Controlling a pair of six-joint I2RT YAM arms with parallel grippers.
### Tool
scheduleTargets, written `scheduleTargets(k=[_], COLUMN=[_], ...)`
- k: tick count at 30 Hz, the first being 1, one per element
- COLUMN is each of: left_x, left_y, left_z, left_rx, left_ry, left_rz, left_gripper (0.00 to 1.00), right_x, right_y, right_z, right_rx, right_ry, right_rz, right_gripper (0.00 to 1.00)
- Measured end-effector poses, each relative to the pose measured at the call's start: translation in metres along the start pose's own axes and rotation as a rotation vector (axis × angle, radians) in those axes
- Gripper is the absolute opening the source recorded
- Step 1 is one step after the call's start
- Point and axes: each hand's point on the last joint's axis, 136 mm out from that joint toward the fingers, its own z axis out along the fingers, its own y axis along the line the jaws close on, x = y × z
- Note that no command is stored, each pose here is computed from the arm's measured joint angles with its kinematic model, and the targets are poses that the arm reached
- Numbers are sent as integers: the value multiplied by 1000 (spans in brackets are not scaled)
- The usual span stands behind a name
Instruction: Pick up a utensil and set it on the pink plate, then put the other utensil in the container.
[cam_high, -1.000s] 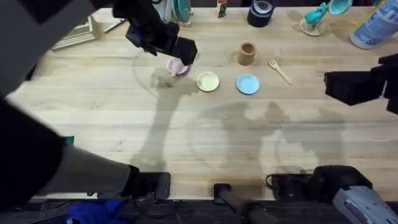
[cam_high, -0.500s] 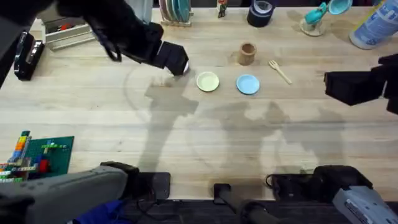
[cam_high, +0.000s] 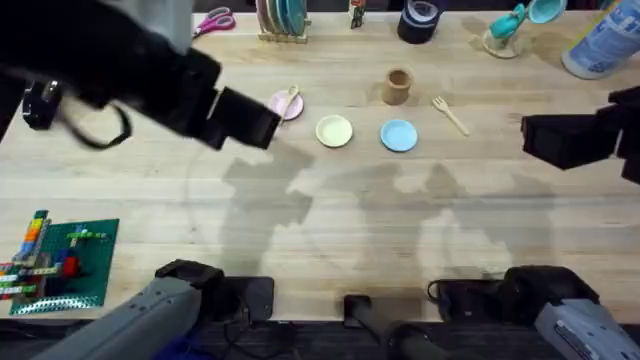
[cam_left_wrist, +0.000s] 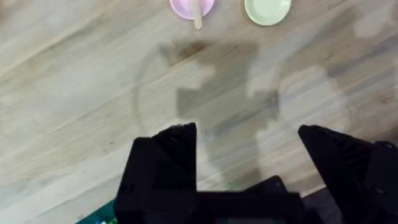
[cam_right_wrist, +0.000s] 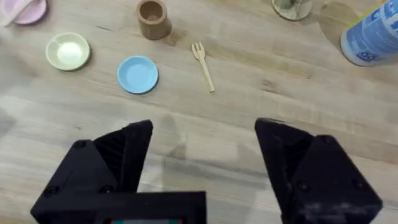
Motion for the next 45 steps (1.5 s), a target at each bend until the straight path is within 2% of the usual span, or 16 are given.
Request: scheduleTargets(k=[4, 9, 25, 33, 45], left_x=[7, 29, 51, 44, 44], left_y=[-8, -21, -40, -40, -40], left_z=[-20, -26, 8, 12, 12], left_rx=[2, 22, 71, 67, 66], left_ry=[-87, -153, -338, -381, -383], left_rz=[48, 92, 143, 153, 154], left_gripper=[994, 994, 993, 994, 994], right_x=[0, 0, 1, 19, 14], right_y=[0, 0, 0, 4, 3], right_z=[0, 0, 0, -1, 4], right_rx=[0, 0, -1, -18, -19], right_ry=[0, 0, 6, 77, 75], right_rz=[0, 0, 1, -3, -47], right_gripper=[997, 998, 998, 998, 998])
